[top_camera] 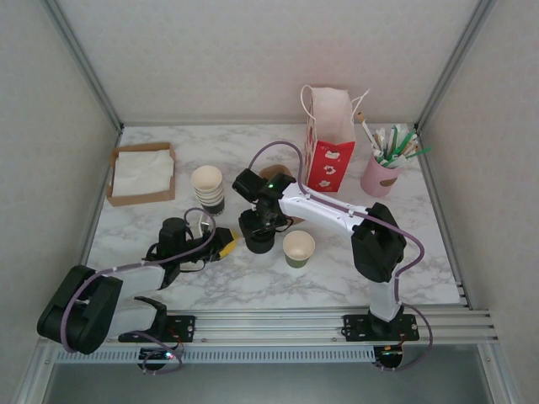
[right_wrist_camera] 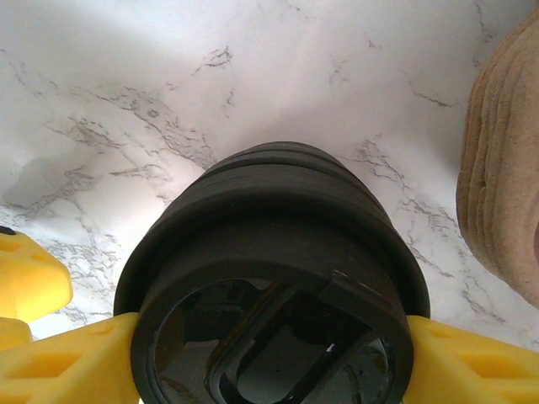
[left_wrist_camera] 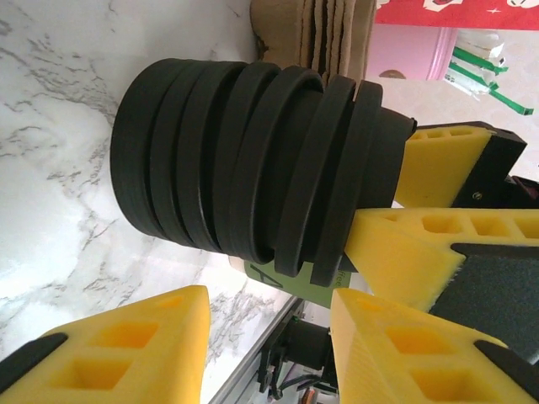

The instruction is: Pack the takeout coffee

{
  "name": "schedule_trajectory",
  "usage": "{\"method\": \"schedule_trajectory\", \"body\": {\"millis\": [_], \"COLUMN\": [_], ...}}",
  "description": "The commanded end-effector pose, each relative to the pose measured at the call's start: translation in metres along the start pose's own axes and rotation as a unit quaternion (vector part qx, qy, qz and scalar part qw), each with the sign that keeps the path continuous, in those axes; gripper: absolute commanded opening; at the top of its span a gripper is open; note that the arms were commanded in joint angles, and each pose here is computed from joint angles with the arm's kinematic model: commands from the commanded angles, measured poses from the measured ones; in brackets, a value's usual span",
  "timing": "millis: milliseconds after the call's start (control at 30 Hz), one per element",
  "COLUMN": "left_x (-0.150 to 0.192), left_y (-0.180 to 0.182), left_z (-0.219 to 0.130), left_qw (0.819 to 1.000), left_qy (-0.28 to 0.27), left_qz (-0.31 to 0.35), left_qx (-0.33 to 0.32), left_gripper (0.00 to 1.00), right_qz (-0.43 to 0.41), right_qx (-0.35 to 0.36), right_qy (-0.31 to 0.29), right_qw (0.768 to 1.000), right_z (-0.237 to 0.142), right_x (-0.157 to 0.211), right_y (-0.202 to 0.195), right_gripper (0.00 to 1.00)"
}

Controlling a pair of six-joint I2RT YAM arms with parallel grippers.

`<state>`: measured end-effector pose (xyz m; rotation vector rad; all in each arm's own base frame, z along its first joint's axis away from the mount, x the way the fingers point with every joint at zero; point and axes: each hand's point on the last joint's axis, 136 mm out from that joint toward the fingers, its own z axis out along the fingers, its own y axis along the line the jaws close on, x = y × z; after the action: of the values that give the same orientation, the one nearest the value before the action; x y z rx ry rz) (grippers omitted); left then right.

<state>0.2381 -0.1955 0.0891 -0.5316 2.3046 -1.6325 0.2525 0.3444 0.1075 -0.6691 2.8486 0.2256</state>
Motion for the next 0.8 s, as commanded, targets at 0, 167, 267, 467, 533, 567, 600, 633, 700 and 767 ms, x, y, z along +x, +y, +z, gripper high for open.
{"method": "schedule_trajectory", "body": {"millis": [0, 167, 267, 467, 533, 567, 600, 633, 700, 767], "left_x": [0.0023, 0.0027, 0.0033, 0.0046, 0.0050, 0.0047, 0.0047, 0.0050, 0.0053, 0.0056], "left_y": [-0.0058, -0.0027, -0.0008, 0.0012, 0.0014, 0.0007, 0.0010, 0.0016, 0.0026, 0.0036], "left_z": [-0.0002, 0.0021, 0.0040, 0.0059, 0.0064, 0.0067, 0.0067, 0.0069, 0.0073, 0.0077], "left_qw": [1.000, 1.000, 1.000, 0.999, 0.999, 0.999, 0.999, 0.999, 0.999, 0.999], "left_qy": [0.011, 0.017, 0.021, 0.027, 0.029, 0.030, 0.030, 0.031, 0.032, 0.033], "left_qz": [0.010, 0.008, 0.006, 0.005, 0.005, 0.006, 0.005, 0.005, 0.005, 0.005], "left_qx": [0.020, 0.021, 0.021, 0.023, 0.024, 0.025, 0.025, 0.024, 0.023, 0.022], "left_gripper": [0.43, 0.42, 0.40, 0.40, 0.41, 0.41, 0.41, 0.41, 0.42, 0.42], "right_qz": [-0.005, -0.005, -0.005, -0.004, -0.005, -0.004, -0.005, -0.005, -0.005, -0.005], "right_qx": [-0.011, -0.016, -0.017, -0.018, -0.020, -0.021, -0.021, -0.021, -0.022, -0.023], "right_qy": [0.009, 0.010, 0.012, 0.015, 0.016, 0.017, 0.018, 0.019, 0.018, 0.018], "right_qw": [1.000, 1.000, 1.000, 1.000, 1.000, 1.000, 1.000, 1.000, 1.000, 1.000], "right_z": [0.0009, 0.0009, 0.0014, 0.0029, 0.0034, 0.0035, 0.0044, 0.0042, 0.0041, 0.0035], "right_x": [0.0022, 0.0015, 0.0018, 0.0024, 0.0029, 0.0027, 0.0030, 0.0031, 0.0025, 0.0020], "right_y": [0.0093, 0.0112, 0.0117, 0.0123, 0.0132, 0.0134, 0.0136, 0.0136, 0.0145, 0.0150], "right_gripper": [0.72, 0.72, 0.72, 0.72, 0.72, 0.72, 0.72, 0.71, 0.71, 0.71]}}
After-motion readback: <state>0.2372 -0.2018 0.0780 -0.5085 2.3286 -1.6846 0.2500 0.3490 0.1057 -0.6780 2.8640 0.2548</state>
